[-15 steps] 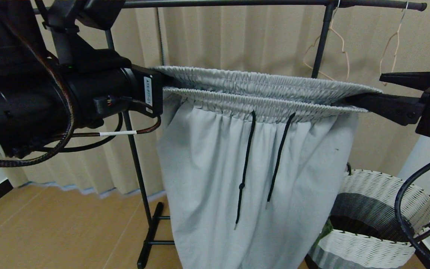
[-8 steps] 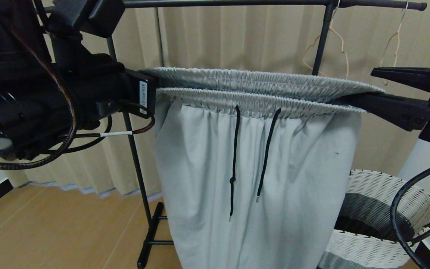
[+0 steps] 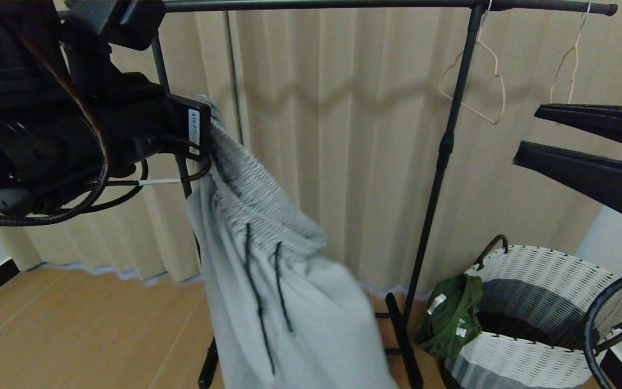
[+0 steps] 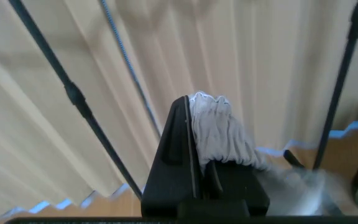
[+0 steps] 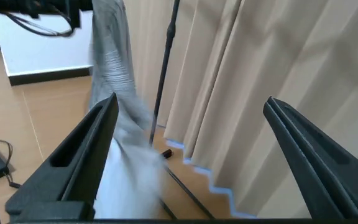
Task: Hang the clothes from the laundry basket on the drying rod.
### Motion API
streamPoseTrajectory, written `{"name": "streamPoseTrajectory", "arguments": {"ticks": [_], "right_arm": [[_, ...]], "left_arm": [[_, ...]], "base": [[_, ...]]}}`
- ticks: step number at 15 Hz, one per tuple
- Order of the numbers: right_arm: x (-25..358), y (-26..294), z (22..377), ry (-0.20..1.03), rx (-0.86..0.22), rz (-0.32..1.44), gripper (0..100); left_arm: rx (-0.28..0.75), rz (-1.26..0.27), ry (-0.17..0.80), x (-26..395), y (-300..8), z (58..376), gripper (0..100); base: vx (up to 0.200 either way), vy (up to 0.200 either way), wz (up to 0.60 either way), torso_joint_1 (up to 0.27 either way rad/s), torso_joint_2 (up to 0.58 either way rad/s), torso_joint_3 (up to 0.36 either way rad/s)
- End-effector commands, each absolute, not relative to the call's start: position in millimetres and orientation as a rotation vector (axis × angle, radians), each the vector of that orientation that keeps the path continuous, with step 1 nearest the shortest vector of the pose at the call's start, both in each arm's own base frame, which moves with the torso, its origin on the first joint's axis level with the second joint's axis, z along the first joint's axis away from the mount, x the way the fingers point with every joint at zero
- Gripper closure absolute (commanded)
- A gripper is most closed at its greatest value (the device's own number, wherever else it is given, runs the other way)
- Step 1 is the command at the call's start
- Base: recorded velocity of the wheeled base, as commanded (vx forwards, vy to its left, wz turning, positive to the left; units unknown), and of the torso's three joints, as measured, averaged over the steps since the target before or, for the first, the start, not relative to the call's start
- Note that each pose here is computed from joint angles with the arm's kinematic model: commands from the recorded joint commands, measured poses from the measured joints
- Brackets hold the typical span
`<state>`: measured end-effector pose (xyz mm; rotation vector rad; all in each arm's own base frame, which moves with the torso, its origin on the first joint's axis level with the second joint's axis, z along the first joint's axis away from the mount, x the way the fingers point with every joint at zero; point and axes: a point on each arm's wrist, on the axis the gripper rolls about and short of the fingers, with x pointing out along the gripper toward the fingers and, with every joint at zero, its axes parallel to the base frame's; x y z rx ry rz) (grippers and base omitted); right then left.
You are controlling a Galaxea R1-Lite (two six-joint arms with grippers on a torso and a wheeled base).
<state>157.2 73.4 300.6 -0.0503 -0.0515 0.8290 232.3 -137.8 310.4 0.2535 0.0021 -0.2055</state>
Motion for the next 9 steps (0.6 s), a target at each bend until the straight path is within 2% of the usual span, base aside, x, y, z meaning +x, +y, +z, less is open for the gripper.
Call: {"name": "streamPoseTrajectory", "arguments": {"ticks": [1,4,9], "right_arm": [[153.1,71.6,302.1,-0.061,-0.046,0.832,0],[155.3,68.6,298.9,-0.04,-0.059,0.789,0],[167.6,35.2,270.7,0.05,-0.152,0.46,0]], "left_arm": [[0.258,-0.203,0.012,236.7,-139.0,307.4,100],[0.268,-0.187,0.034,234.1,-136.0,301.1,100],[0.282,-0.096,0.085,205.2,-89.4,282.7,100]], "base": [[0.0,0.0,0.0,0.0,0.0,0.0],[0.0,0.0,0.0,0.0,0.0,0.0],[0.0,0.0,0.0,0.0,0.0,0.0]]}}
